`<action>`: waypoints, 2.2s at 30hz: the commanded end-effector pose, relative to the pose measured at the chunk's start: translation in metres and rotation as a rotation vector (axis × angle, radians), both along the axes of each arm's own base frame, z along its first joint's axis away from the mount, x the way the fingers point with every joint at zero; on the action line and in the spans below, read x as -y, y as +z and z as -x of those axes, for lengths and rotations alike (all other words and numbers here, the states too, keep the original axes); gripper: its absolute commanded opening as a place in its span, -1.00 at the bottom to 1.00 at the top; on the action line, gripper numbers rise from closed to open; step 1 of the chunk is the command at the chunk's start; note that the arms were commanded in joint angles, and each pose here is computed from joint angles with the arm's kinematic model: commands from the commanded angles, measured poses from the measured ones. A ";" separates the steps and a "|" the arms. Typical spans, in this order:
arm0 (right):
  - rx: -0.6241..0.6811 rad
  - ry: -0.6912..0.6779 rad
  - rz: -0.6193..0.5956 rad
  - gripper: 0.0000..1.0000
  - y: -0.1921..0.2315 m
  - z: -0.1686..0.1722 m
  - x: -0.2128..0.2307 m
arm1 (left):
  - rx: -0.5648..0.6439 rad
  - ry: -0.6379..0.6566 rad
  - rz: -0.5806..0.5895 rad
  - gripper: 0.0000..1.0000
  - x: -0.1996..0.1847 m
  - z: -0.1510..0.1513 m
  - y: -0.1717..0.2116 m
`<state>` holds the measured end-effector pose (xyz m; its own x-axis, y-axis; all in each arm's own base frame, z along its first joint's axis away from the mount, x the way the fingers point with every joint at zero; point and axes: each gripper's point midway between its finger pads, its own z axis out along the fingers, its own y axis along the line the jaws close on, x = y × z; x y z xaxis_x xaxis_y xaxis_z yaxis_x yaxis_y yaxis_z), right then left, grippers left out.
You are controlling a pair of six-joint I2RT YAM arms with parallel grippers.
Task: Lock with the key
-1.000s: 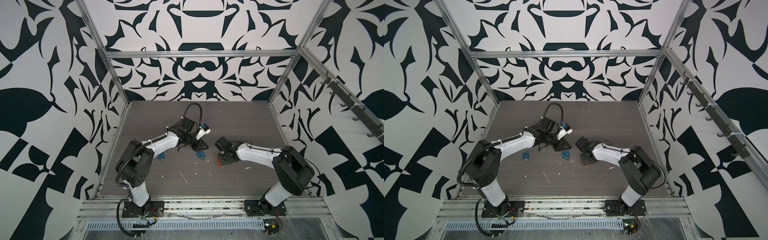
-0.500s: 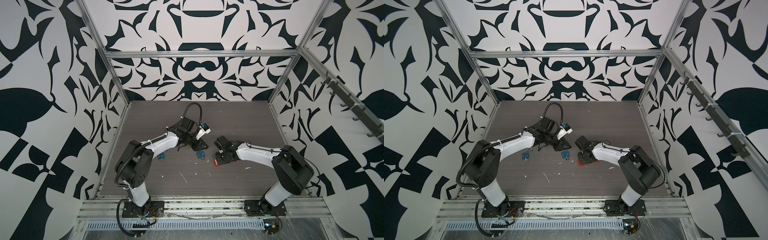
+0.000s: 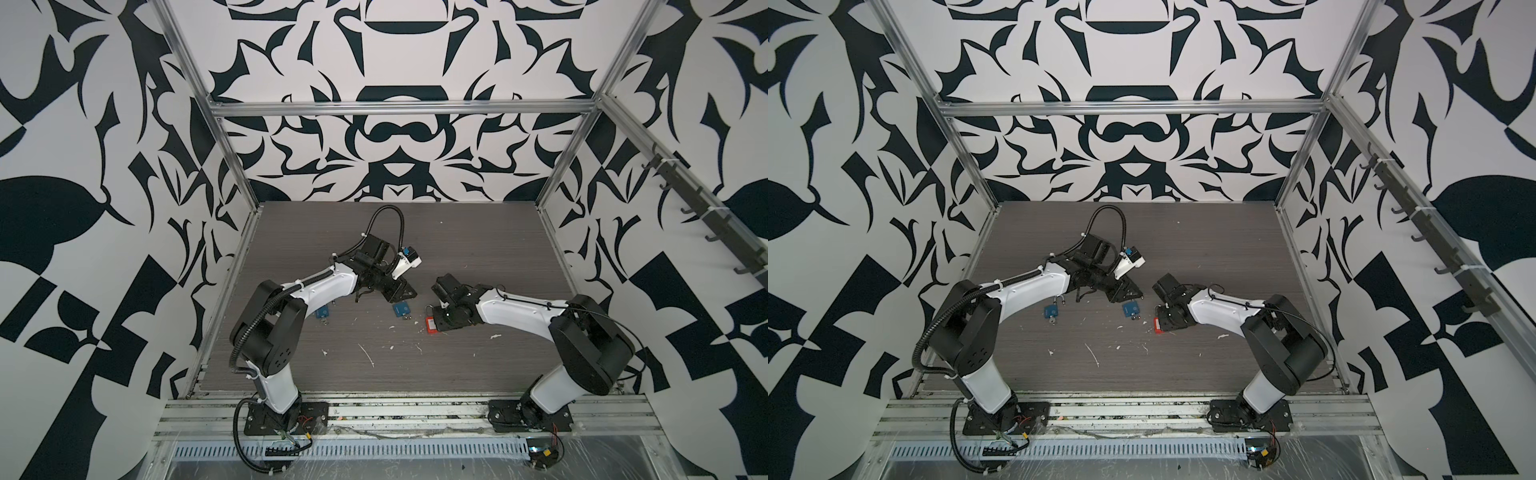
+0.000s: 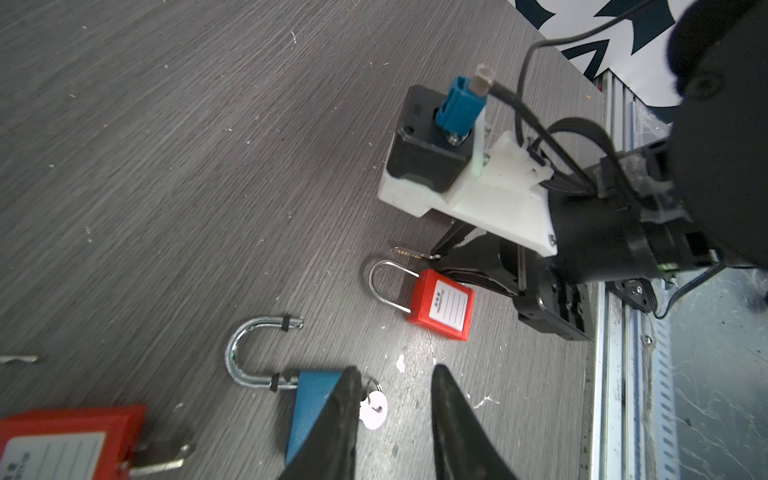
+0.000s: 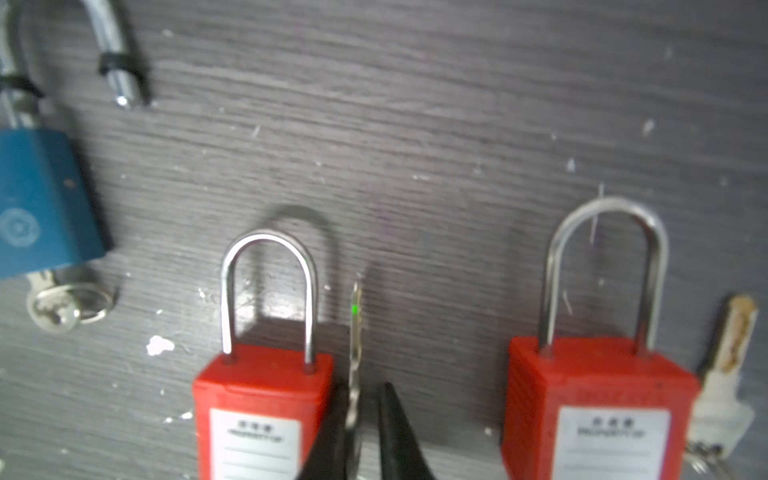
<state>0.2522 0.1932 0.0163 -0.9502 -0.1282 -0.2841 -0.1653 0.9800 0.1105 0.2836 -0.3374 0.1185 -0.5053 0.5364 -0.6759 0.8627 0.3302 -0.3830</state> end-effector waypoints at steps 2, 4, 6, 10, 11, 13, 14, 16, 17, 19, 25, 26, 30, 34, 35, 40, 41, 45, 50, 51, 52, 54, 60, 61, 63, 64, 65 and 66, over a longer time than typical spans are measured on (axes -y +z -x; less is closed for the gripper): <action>0.007 -0.030 0.052 -0.40 0.001 0.003 0.015 | -0.003 -0.011 0.014 -0.36 -0.002 0.007 0.006; 0.024 -0.033 0.055 -0.36 0.007 0.001 0.017 | -0.002 -0.013 0.016 -0.36 -0.001 0.007 0.006; 0.045 -0.029 0.060 -0.35 0.014 -0.001 0.018 | -0.002 -0.013 0.017 -0.36 -0.001 0.007 0.006; 0.080 -0.013 0.080 -0.33 0.028 -0.006 0.021 | 0.004 -0.011 0.017 -0.36 0.000 0.005 0.007; 0.083 -0.009 0.094 -0.33 0.030 -0.006 0.023 | 0.004 -0.012 0.019 -0.36 0.000 0.006 0.007; 0.086 0.000 0.112 -0.34 0.031 -0.006 0.026 | 0.004 -0.010 0.020 -0.36 0.000 0.005 0.007; 0.083 0.006 0.116 -0.34 0.030 -0.006 0.025 | 0.006 -0.010 0.023 -0.36 0.001 0.005 0.008; 0.074 0.018 0.118 -0.34 0.027 -0.006 0.024 | 0.001 -0.009 0.023 -0.36 0.001 0.004 0.008; 0.067 0.021 0.122 -0.35 0.025 -0.007 0.023 | -0.002 -0.010 0.023 -0.36 0.001 0.004 0.007; 0.058 0.025 0.126 -0.36 0.023 -0.008 0.022 | -0.001 -0.008 0.022 -0.36 0.001 0.004 0.008; 0.135 0.046 0.091 -0.37 0.044 -0.018 0.015 | 0.011 0.031 0.023 -0.36 -0.002 0.000 0.011; 0.153 0.048 0.082 -0.37 0.049 -0.020 0.014 | 0.021 0.046 0.026 -0.36 -0.004 -0.002 0.014; 0.213 0.065 0.017 -0.32 0.063 -0.026 -0.002 | 0.061 0.162 0.035 -0.38 -0.019 -0.018 0.015; 0.227 0.092 -0.036 -0.14 0.068 -0.030 -0.025 | 0.125 0.278 0.046 -0.37 -0.039 -0.031 0.022; 0.224 0.087 -0.040 -0.13 0.068 -0.031 -0.030 | 0.136 0.313 0.040 -0.38 -0.044 -0.035 0.022; 0.175 0.084 -0.050 0.05 0.063 -0.032 -0.065 | 0.203 0.483 0.034 -0.45 -0.076 -0.048 0.032; 0.178 0.093 -0.046 0.11 0.062 -0.033 -0.072 | 0.217 0.514 0.035 -0.44 -0.083 -0.050 0.034; 0.158 0.145 -0.027 0.15 0.055 -0.033 -0.099 | 0.268 0.620 0.035 -0.30 -0.107 -0.054 0.041; 0.155 0.147 -0.043 0.26 0.048 -0.037 -0.120 | 0.313 0.756 0.009 -0.19 -0.132 -0.060 0.049; 0.148 0.139 -0.036 0.26 0.046 -0.038 -0.121 | 0.317 0.765 0.006 -0.18 -0.134 -0.059 0.050; 0.138 0.123 -0.020 0.26 0.043 -0.039 -0.120 | 0.315 0.765 -0.003 -0.17 -0.135 -0.058 0.047; 0.138 0.107 -0.004 0.28 0.039 -0.041 -0.121 | 0.342 0.773 0.019 -0.16 -0.139 -0.054 0.059; 0.131 0.109 0.014 0.29 0.027 -0.040 -0.129 | 0.370 0.837 0.012 -0.08 -0.154 -0.049 0.062; 0.156 0.094 0.040 0.29 0.026 -0.045 -0.126 | 0.377 0.843 0.010 -0.04 -0.156 -0.049 0.063; 0.162 0.089 0.044 0.29 0.024 -0.047 -0.126 | 0.384 0.848 0.015 0.01 -0.158 -0.047 0.065; 0.164 0.089 0.044 0.29 0.022 -0.048 -0.127 | 0.388 0.846 0.017 0.03 -0.158 -0.047 0.066; 0.163 0.087 0.043 0.27 0.022 -0.048 -0.128 | 0.391 0.840 0.017 0.04 -0.158 -0.046 0.066; 0.162 0.088 0.043 0.26 0.021 -0.049 -0.130 | 0.392 0.834 0.014 0.04 -0.157 -0.046 0.065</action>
<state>0.2901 0.3156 0.0224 -0.8902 -0.2558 -0.3769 -0.2883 0.9570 0.0312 0.3294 -0.1854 0.1813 -0.4694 0.1046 -0.8768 0.4344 0.8918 -0.1262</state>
